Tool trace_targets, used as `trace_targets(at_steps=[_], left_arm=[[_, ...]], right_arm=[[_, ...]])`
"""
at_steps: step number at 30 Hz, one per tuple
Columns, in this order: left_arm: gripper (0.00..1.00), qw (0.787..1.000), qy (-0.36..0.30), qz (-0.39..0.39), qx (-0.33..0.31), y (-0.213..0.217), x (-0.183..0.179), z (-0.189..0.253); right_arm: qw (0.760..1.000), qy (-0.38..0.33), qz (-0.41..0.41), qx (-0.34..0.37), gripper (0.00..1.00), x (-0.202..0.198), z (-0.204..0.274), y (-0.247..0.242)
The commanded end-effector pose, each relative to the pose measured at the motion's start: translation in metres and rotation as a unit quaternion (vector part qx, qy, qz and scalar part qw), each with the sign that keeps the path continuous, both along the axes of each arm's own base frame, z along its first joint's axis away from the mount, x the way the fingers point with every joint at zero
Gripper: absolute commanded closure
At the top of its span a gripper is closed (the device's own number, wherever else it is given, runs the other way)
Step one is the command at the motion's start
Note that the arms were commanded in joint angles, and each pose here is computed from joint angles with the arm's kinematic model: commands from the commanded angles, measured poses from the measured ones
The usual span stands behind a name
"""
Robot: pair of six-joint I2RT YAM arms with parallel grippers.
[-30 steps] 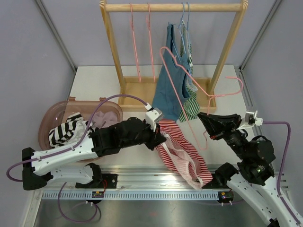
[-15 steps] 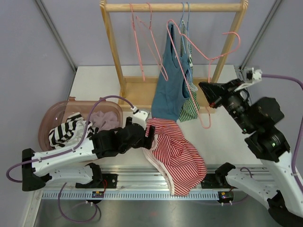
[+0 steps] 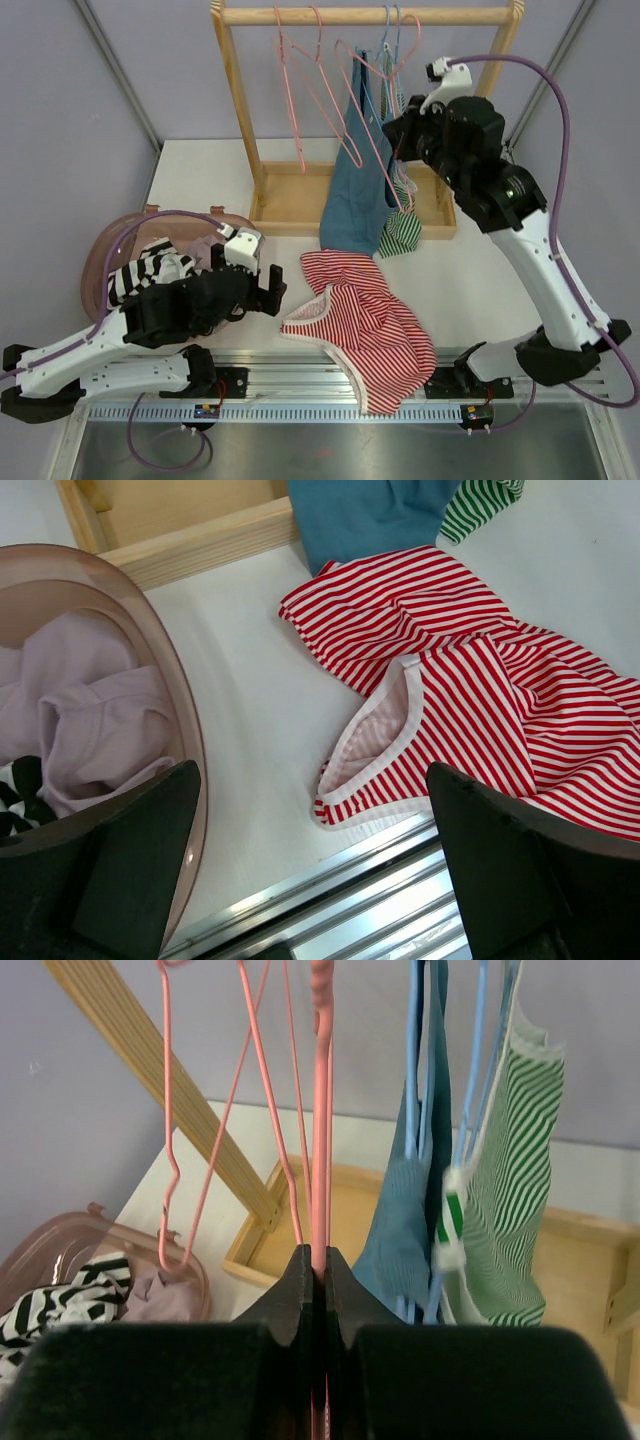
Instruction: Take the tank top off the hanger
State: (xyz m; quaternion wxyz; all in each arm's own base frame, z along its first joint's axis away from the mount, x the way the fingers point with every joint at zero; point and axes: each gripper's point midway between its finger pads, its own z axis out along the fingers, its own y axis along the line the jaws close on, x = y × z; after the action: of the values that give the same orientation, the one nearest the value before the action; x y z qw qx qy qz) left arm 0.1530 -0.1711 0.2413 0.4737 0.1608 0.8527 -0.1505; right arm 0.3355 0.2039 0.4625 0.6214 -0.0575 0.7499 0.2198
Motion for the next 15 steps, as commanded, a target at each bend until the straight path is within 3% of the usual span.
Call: trace_targets(at_steps=[1, 6, 15], left_arm=[[0.01, 0.999, -0.037, 0.028, 0.017, 0.025, 0.007, 0.006], [0.01, 0.999, -0.036, 0.014, -0.004, 0.024, 0.002, 0.004], [0.01, 0.999, -0.029, 0.016, 0.002, 0.026, 0.0, -0.003]], right_arm=[[0.999, -0.012, -0.018, -0.044, 1.0, 0.028, 0.012, 0.005], [0.998, -0.031, -0.011, -0.06, 1.0, 0.058, 0.034, 0.025], [0.994, -0.03, -0.009, -0.1, 1.0, 0.119, 0.009, 0.061]])
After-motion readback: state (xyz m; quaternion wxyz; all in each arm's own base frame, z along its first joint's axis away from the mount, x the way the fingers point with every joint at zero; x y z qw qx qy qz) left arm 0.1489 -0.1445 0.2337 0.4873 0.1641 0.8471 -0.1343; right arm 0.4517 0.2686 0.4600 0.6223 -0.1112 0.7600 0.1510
